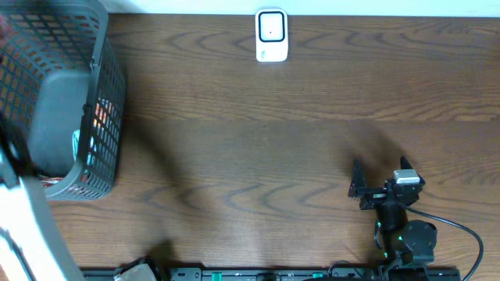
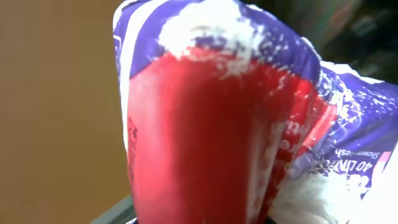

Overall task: Scan the item barcode
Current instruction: 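Lift the purple-red bag out and carry it toward the scanner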

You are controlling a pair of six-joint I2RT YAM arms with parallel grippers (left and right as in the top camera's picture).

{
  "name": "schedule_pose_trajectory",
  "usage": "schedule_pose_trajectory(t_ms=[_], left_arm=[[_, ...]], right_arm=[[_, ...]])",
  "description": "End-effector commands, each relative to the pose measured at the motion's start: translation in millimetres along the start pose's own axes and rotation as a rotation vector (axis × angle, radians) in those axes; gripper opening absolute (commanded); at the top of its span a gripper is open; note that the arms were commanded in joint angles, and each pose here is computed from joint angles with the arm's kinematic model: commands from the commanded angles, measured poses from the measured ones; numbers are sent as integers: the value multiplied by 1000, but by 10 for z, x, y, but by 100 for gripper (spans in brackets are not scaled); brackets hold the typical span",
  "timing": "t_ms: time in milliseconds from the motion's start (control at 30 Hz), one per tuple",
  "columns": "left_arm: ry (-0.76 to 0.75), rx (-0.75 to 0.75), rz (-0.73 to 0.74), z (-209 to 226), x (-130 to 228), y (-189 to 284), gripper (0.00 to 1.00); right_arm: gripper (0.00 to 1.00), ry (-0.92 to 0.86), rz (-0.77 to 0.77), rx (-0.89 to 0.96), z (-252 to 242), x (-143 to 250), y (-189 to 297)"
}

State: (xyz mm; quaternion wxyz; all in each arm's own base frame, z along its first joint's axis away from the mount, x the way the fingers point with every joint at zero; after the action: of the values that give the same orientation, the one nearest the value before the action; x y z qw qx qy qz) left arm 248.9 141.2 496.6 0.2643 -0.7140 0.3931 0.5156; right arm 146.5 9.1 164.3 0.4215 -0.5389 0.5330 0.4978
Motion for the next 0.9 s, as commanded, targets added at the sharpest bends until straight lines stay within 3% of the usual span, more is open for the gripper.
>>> schedule_pose_trajectory(t_ms=[0,133,300,633,867], left_arm=[[136,347,41,-434,-102,447,7],[190,708,188,-1023,52,849,7],[160,922,438,-1620,592,1074,7],[-93,760,1068,-2412,2423,1147,7],[-214,623,1333,-2673,3635,1284,7]], right_arm=[[99,-15,3,11,-12,9,2],[99,-15,3,11,-12,8,2],[99,-15,3,11,-12,8,2],[99,-15,3,11,-12,8,2],[99,-15,3,11,-12,8,2]])
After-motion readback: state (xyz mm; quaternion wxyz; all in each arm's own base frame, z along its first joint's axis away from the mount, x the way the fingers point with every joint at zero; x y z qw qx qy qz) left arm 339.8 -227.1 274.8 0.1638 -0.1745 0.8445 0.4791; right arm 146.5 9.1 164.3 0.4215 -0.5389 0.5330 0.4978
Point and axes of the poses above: each gripper's point midway between its finger pads, its own y axis back along the fingers, its own z axis along the line the jaws close on, x = y × z, the point moved 10 cm from there along y, back along the fingers, and after that the axes turned 10 degrees about y, right-handed, at the moved point
